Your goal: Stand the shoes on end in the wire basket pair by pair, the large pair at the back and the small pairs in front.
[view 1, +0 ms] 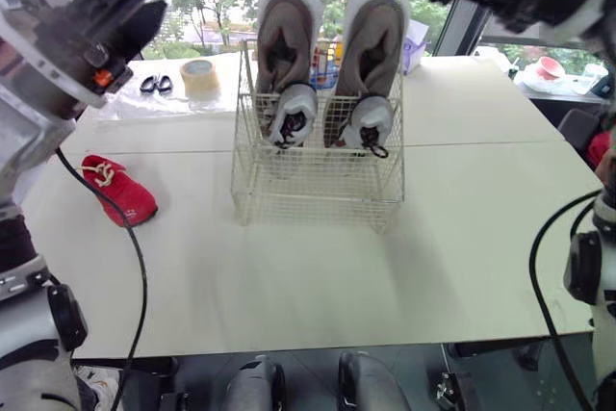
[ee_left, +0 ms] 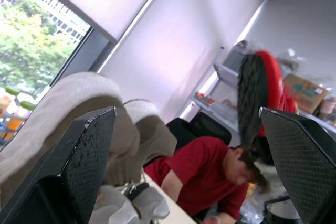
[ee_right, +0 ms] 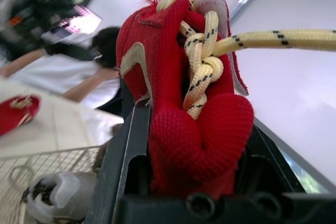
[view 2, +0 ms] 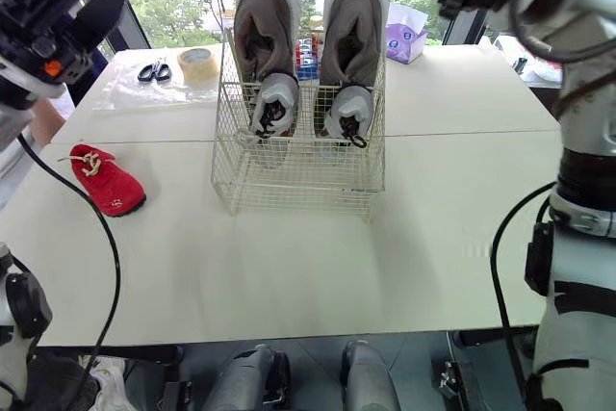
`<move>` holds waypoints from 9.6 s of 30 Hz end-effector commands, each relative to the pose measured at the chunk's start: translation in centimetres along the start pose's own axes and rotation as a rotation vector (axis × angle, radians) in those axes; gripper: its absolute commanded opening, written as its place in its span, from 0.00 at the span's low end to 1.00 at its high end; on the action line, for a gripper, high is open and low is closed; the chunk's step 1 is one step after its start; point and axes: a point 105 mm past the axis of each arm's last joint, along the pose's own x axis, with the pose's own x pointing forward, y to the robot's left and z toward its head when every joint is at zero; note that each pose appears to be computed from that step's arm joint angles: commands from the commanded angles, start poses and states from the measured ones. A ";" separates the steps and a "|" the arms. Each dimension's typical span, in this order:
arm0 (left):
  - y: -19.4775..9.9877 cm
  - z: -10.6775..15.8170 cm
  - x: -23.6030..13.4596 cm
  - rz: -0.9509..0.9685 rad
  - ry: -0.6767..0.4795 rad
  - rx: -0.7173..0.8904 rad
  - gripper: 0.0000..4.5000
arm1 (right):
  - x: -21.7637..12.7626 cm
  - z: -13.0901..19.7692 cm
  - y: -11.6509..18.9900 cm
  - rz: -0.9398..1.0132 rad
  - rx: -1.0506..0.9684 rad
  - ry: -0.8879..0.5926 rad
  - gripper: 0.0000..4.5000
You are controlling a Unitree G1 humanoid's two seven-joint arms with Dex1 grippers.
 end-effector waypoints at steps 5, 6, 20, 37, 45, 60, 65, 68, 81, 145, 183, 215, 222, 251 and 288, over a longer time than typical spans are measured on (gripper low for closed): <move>-3.3 -1.1 0.9 -0.154 0.053 -0.004 1.00 | 1.5 1.6 0.6 0.063 -0.141 -0.047 0.32; -3.5 -1.2 1.1 -0.170 0.068 -0.014 1.00 | 1.8 1.5 0.8 0.079 -0.150 -0.049 0.32; -2.4 -2.8 3.5 -0.257 0.155 -0.067 0.81 | 2.6 0.8 3.1 0.166 -0.201 -0.046 0.31; -2.5 -0.9 3.0 -0.239 -0.138 -0.103 0.05 | -2.3 -3.5 1.8 -0.295 0.479 -0.094 0.99; -2.1 -2.4 3.8 -0.210 -0.385 -0.142 0.05 | 0.1 -1.4 3.4 -0.572 1.230 -0.638 0.99; -0.5 -7.6 5.3 -0.186 -0.277 -0.195 0.05 | 3.0 -1.0 4.1 -0.497 1.422 -0.722 0.99; -0.8 -7.5 5.1 -0.196 -0.293 -0.211 0.05 | 3.3 -1.6 4.3 -0.519 1.372 -0.658 0.99; -0.8 -6.5 4.9 -0.201 -0.332 -0.215 0.05 | 3.3 -2.0 4.5 -0.537 1.338 -0.623 0.99; -1.6 -6.5 4.7 -0.230 -0.311 -0.221 0.05 | 3.0 -2.5 4.5 -0.594 1.288 -0.607 0.99; 2.0 -17.0 -10.3 0.413 0.335 0.340 0.98 | -6.6 0.8 -0.7 -0.069 0.793 -0.143 0.29; -0.8 -11.3 -6.4 0.239 0.312 0.284 1.00 | -5.1 -8.2 8.4 0.163 0.535 0.201 0.99; 15.9 2.3 -21.2 1.686 0.360 0.349 1.00 | -5.6 -0.1 10.0 0.711 0.534 0.273 0.99; 21.1 -1.4 -22.3 1.684 0.464 0.219 0.94 | -6.1 -0.1 9.7 0.667 0.524 0.328 1.00; -0.1 -3.9 0.4 0.433 -0.130 0.861 0.01 | -8.2 -4.0 6.7 0.122 1.024 0.130 1.00; 3.2 -16.8 -3.0 0.416 0.114 1.049 0.55 | -10.2 -5.6 8.3 0.011 1.083 0.239 1.00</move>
